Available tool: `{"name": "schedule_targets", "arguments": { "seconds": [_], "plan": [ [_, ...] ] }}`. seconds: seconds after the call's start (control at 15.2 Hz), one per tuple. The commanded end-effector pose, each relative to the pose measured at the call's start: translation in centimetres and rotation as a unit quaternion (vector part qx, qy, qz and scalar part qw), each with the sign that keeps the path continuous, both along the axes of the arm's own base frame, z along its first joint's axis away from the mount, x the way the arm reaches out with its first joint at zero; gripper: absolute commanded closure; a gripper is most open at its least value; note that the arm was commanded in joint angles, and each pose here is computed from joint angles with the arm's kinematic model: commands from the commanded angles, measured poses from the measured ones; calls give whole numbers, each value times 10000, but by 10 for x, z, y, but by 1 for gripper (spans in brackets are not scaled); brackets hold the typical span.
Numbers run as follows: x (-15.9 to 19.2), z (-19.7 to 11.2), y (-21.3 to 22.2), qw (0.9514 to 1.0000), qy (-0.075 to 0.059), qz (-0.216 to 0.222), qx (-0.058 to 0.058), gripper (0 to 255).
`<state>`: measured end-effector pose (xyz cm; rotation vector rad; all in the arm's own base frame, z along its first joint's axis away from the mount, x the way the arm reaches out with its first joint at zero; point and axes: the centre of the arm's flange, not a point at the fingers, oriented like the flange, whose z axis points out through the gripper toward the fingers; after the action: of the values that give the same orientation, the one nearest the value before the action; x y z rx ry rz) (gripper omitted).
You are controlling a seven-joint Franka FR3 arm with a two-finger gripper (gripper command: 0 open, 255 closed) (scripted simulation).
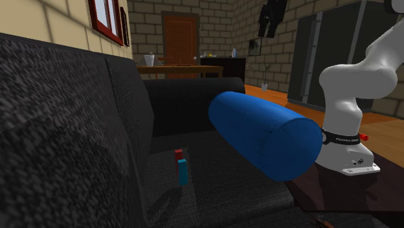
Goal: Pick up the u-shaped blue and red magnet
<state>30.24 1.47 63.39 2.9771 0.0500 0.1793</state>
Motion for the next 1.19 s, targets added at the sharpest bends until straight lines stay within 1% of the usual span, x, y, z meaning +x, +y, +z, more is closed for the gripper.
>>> {"name": "schedule_targets", "arguments": {
  "seconds": [0.0,0.53,0.79,1.12],
  "plan": [
    [0,0,0,10000,0,0,0,0],
    [66,-75,35,9984,75,-522,183,0],
    [100,-113,51,9965,113,-783,274,0],
    [144,-160,70,9930,160,-1108,387,0]
  ]
}}
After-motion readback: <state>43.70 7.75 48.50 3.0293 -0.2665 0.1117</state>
